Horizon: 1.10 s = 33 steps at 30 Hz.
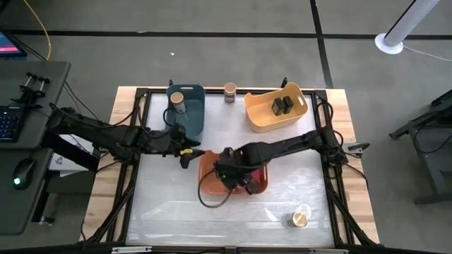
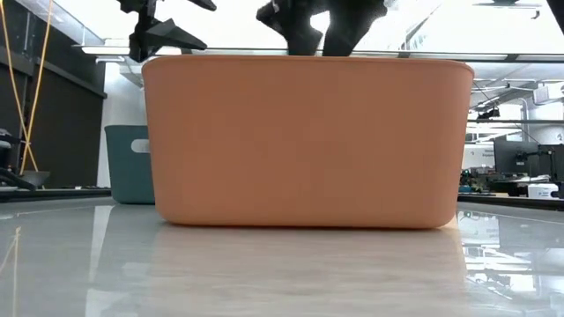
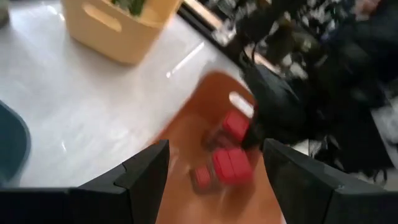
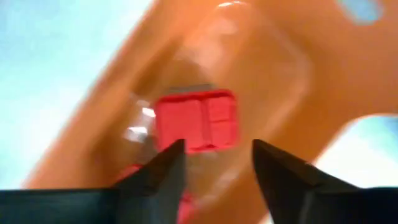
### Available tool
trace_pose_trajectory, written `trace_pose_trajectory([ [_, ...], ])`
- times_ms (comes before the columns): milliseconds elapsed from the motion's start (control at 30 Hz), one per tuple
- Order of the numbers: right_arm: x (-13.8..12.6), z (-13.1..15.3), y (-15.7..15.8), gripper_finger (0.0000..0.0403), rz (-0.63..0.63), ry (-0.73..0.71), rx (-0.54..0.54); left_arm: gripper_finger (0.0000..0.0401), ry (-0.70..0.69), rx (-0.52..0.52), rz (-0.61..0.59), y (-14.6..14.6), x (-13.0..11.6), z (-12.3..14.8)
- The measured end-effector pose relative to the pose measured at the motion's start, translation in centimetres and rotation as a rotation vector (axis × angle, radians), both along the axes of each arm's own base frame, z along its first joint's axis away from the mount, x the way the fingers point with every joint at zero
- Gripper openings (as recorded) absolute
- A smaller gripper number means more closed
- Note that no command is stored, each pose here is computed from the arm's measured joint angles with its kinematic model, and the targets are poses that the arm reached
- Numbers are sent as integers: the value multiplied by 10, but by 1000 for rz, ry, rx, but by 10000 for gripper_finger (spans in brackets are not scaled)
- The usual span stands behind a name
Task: Sort spices by type
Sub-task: Put the red seasoning can into the orange bin
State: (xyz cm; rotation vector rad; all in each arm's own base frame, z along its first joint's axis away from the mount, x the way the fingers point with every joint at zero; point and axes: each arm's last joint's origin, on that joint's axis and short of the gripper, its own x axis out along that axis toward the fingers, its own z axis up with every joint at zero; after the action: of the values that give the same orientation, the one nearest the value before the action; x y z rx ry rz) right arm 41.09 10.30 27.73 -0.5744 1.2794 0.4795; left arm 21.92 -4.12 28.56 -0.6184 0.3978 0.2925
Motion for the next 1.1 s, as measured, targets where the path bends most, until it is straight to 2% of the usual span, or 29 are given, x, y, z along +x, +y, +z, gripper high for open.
trace_pose_trajectory([
  [67,1,-2,-6,126,-69,35,126,245,38,1,-18,-4,-3,-3],
  [167,8,-12,-12,32,-129,28,259,245,80,-7,-34,-10,-4,-8],
  [200,11,-15,-13,17,-148,24,294,245,91,-4,-42,-13,-4,-10],
  [333,24,-22,-13,10,-213,-93,377,245,107,6,-58,-27,1,-18],
  [467,31,-26,-13,3,-282,-171,370,245,137,4,-36,-39,7,-29],
  [600,25,-37,-14,1,-338,-105,334,245,159,-10,-35,-46,12,-38],
  [767,20,-55,-15,1,-384,-61,297,245,128,-10,-44,-49,13,-36],
  [933,20,-62,-16,1,-403,-81,294,245,69,26,-25,-46,10,-26],
  [1100,19,-63,-17,0,-423,-89,246,245,52,37,1,-42,6,-21],
])
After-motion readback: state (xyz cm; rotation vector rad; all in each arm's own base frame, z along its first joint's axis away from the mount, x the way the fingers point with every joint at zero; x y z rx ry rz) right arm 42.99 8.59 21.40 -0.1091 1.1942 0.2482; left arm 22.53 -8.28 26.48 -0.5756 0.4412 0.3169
